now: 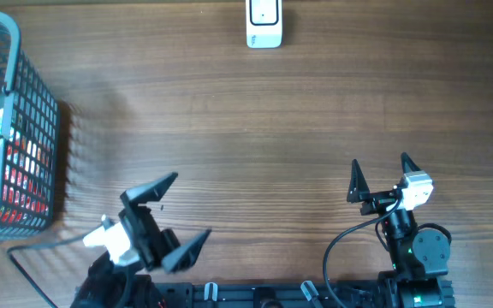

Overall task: Scan the item barcode
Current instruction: 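Reach the left gripper into the grey basket toward the red snack bag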

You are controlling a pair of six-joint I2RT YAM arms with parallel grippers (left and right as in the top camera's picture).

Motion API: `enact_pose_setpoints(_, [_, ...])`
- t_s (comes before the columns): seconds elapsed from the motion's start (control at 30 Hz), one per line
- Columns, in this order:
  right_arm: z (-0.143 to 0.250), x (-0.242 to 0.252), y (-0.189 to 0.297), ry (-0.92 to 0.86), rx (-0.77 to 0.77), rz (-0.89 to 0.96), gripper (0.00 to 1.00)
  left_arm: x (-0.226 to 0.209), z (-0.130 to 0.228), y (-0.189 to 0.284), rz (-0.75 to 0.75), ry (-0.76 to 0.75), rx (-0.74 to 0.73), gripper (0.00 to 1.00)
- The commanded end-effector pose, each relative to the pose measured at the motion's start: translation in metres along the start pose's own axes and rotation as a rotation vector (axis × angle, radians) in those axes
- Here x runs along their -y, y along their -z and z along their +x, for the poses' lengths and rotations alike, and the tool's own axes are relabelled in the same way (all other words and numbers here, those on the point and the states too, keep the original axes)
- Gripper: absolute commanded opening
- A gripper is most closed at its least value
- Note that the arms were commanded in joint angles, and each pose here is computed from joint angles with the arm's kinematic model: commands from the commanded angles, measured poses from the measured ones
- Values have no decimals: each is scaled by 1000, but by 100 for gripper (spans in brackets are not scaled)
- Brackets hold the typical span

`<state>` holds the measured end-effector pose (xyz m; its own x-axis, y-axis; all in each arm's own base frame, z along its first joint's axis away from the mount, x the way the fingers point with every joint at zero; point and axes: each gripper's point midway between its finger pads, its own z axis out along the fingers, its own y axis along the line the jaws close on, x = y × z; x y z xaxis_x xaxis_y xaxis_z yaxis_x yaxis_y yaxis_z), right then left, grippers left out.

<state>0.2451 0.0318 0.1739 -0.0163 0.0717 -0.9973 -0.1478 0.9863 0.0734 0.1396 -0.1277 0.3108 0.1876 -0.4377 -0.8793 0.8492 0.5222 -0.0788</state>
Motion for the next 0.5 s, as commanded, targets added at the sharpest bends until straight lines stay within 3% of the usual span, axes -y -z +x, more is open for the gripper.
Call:
enact_pose_setpoints(0.0, [0,0,0,14,2,3,100,18,-33,-9,37,-3,11,100])
enact_pose_setpoints(0.13, [0,0,0,14,2,3,100,9,-81,-35,-98,-134,-93,100])
enact_pose_setpoints(0.27, [0,0,0,14,2,3,100,-55,-125,-51,-499,-89,-336,100])
enact_pose_setpoints(0.37, [0,0,0,14,2,3,100,-64,-149,-76,-500,-84,-525,100])
enact_pose_setpoints(0.4, [0,0,0,14,2,3,100,-71,-159,-80,-525,-123,-549,100])
enact_pose_setpoints(0.47, [0,0,0,14,2,3,100,-106,-193,-78,-747,-127,-527,100])
